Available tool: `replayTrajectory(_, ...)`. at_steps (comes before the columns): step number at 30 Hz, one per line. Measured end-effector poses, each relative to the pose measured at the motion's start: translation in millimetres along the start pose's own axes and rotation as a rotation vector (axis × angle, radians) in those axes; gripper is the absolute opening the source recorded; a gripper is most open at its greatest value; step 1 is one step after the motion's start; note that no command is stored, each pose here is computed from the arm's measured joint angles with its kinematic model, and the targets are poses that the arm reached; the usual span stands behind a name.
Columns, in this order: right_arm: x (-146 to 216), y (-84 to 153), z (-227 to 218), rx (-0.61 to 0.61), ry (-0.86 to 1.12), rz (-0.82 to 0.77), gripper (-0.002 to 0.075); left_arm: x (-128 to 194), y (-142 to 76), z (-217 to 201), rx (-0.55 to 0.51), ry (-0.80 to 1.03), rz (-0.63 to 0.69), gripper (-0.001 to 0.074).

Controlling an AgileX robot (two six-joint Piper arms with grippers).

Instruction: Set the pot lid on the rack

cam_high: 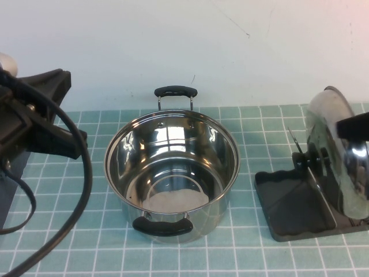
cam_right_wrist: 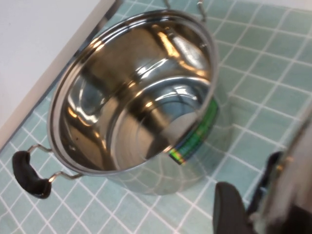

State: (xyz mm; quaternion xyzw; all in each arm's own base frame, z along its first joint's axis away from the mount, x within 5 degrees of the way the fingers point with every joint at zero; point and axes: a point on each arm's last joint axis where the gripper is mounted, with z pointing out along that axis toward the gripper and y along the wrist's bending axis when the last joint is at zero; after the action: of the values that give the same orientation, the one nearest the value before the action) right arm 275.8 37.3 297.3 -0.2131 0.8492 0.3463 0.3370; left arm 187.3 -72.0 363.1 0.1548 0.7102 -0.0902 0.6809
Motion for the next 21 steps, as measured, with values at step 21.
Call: replayTrajectory(21, 17, 129, -130, 0.385, -0.291, -0.417, 0.0039, 47, -7, -65, 0.063, 0.013, -0.078, -0.0001)
